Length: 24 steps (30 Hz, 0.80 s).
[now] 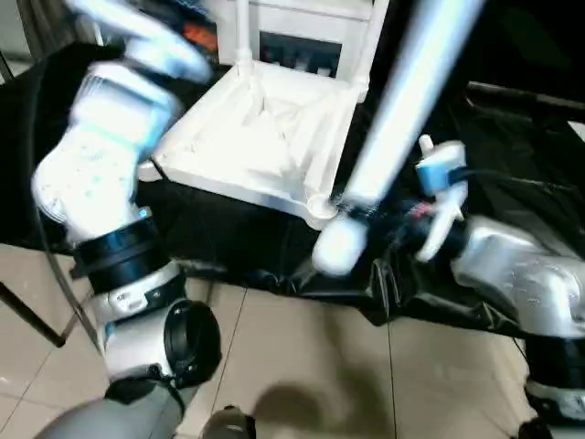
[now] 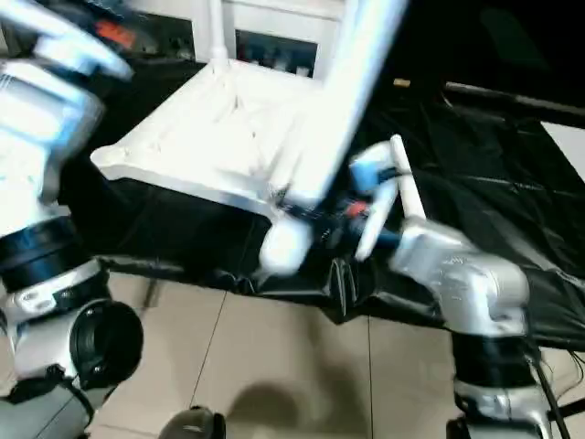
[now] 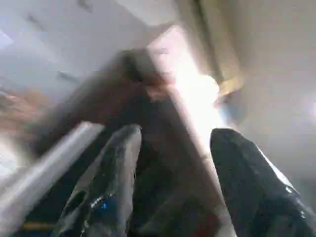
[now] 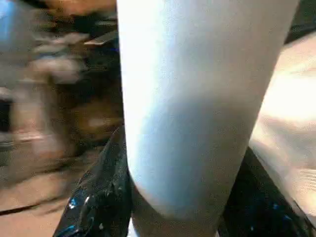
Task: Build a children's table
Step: Move to table
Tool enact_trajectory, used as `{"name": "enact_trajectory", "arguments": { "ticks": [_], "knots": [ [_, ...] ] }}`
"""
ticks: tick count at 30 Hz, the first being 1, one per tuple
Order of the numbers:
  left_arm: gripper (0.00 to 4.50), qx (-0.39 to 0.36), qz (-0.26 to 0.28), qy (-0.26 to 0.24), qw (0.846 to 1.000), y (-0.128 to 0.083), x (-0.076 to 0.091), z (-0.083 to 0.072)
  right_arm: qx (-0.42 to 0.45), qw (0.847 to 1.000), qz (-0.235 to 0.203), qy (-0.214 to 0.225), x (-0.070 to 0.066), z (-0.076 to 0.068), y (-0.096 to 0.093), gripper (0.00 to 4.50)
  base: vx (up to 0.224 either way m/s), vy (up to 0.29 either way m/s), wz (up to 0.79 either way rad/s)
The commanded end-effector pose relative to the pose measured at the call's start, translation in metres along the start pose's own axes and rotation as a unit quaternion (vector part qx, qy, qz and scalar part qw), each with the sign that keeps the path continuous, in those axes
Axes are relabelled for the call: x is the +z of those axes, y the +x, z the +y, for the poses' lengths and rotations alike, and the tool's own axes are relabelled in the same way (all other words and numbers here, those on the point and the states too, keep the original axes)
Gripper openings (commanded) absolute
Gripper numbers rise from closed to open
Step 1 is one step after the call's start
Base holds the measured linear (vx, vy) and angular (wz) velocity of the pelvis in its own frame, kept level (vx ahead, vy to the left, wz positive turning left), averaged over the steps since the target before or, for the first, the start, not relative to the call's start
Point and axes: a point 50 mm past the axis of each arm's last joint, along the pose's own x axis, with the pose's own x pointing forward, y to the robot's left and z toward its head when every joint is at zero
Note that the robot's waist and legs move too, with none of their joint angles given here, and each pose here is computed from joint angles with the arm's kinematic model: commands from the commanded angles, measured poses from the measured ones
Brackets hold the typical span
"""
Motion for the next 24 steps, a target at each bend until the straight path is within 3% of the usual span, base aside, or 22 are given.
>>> {"name": "enact_trajectory", "arguments": {
  "ticks": [1, 2, 3, 4, 5, 8, 9, 12, 14, 16, 20, 21, 24],
  "knots": [
    [2.60, 0.068, 0.097, 0.207, 0.971, -0.014, -0.024, 0.006, -0.121, 0.987, 0.018, -0.106, 0.000, -0.008, -0.005, 1.86, 0.000, 0.000, 0.00],
    [2.60, 0.085, 0.138, 0.307, 0.938, -0.029, -0.035, 0.013, -0.166, 0.977, 0.015, -0.130, -0.002, -0.011, -0.005, 1.86, 0.000, 0.000, 0.00],
    [2.60, 0.085, 0.138, 0.307, 0.938, -0.029, -0.035, 0.013, -0.166, 0.977, 0.015, -0.130, -0.002, -0.011, -0.005, 1.86, 0.000, 0.000, 0.00],
    [2.60, 0.110, 0.169, 0.402, 0.893, -0.057, -0.049, 0.025, -0.219, 0.960, 0.012, -0.173, -0.004, -0.012, -0.007, 1.86, 0.000, 0.000, 0.00],
    [2.60, 0.141, 0.167, 0.409, 0.886, -0.079, -0.061, 0.034, -0.249, 0.948, 0.005, -0.197, -0.006, -0.010, -0.010, 1.86, 0.000, 0.000, 0.00],
    [2.60, 0.195, 0.161, 0.419, 0.872, -0.117, -0.077, 0.048, -0.290, 0.931, -0.014, -0.220, -0.010, -0.003, -0.018, 1.86, 0.000, 0.000, 0.00],
    [2.60, 0.186, 0.171, 0.471, 0.845, -0.133, -0.089, 0.050, -0.323, 0.929, -0.037, -0.179, -0.016, -0.004, -0.029, 1.86, 0.000, 0.000, 0.00],
    [2.60, 0.182, 0.180, 0.479, 0.840, -0.134, -0.100, 0.047, -0.349, 0.923, -0.052, -0.153, -0.020, -0.011, -0.041, 1.86, 0.000, 0.000, 0.00],
    [2.60, 0.210, 0.189, 0.450, 0.847, -0.137, -0.112, 0.047, -0.401, 0.906, -0.059, -0.121, -0.038, -0.018, -0.061, 1.86, -0.038, 0.055, 0.00],
    [2.60, 0.210, 0.202, 0.447, 0.846, -0.143, -0.115, 0.054, -0.417, 0.899, -0.040, -0.127, -0.049, -0.012, -0.061, 1.86, -0.007, 0.161, -0.21],
    [2.60, 0.209, 0.205, 0.457, 0.840, -0.154, -0.118, 0.059, -0.383, 0.913, -0.017, -0.139, -0.065, 0.005, -0.052, 1.86, 0.016, 0.228, -0.17],
    [2.60, 0.217, 0.191, 0.449, 0.846, -0.153, -0.117, 0.060, -0.367, 0.918, 0.006, -0.149, -0.076, 0.012, -0.045, 1.86, 0.006, 0.244, -0.02],
    [2.60, 0.246, 0.178, 0.429, 0.851, -0.151, -0.117, 0.069, -0.348, 0.926, 0.009, -0.146, -0.082, 0.019, -0.031, 1.86, -0.030, 0.207, 0.03]
  ]
}}
